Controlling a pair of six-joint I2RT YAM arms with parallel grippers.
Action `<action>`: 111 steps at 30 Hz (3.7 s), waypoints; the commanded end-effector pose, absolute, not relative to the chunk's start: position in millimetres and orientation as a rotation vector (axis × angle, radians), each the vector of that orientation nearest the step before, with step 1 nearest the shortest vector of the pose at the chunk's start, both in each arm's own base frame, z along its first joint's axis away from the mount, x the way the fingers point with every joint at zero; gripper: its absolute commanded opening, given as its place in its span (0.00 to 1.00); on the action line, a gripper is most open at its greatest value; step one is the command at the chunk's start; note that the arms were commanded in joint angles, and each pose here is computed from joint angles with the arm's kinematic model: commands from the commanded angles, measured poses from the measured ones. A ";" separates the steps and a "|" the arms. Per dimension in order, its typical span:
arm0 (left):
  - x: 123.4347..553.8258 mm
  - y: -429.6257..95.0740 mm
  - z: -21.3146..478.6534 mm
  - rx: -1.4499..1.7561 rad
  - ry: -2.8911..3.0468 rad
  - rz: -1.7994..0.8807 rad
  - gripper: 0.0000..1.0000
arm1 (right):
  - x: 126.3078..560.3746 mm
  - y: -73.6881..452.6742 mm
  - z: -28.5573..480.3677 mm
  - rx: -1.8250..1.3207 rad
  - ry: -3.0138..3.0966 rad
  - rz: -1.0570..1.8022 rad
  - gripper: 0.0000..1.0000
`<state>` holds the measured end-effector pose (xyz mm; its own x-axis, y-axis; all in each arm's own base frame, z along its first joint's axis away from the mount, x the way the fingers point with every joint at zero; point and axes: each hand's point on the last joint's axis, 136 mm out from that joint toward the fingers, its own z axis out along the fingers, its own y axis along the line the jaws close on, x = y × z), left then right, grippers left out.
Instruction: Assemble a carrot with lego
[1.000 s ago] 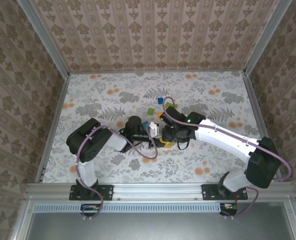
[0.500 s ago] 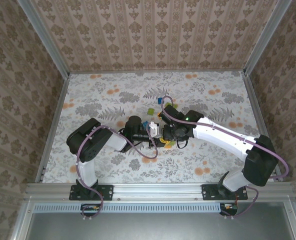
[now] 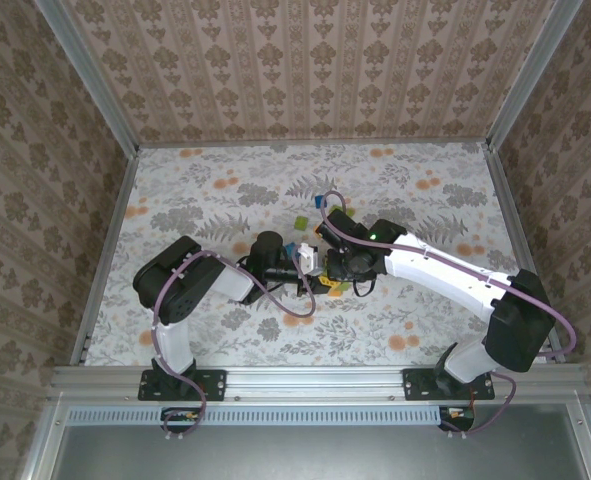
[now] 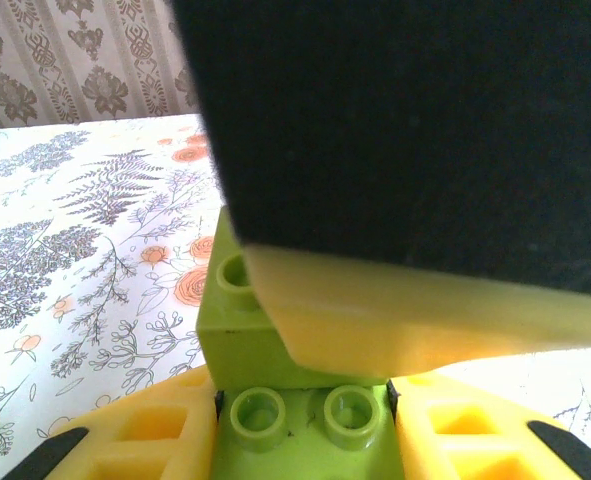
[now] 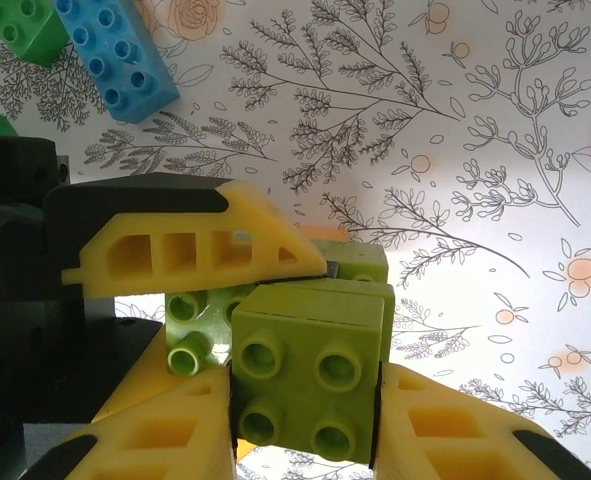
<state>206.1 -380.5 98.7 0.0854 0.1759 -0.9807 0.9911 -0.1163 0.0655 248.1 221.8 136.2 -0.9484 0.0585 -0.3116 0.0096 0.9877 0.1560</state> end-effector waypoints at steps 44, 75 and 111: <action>187.0 -348.8 -2.9 1.558 1.651 -1.107 0.13 | 241.5 192.7 132.3 0.083 2.829 0.315 0.26; 187.7 -348.2 -6.2 1.558 1.658 -1.107 0.13 | 230.7 185.4 113.1 0.049 2.948 0.230 0.25; 189.7 -348.2 -7.8 1.554 1.665 -1.108 0.13 | 214.0 170.4 96.9 0.074 3.021 0.174 0.23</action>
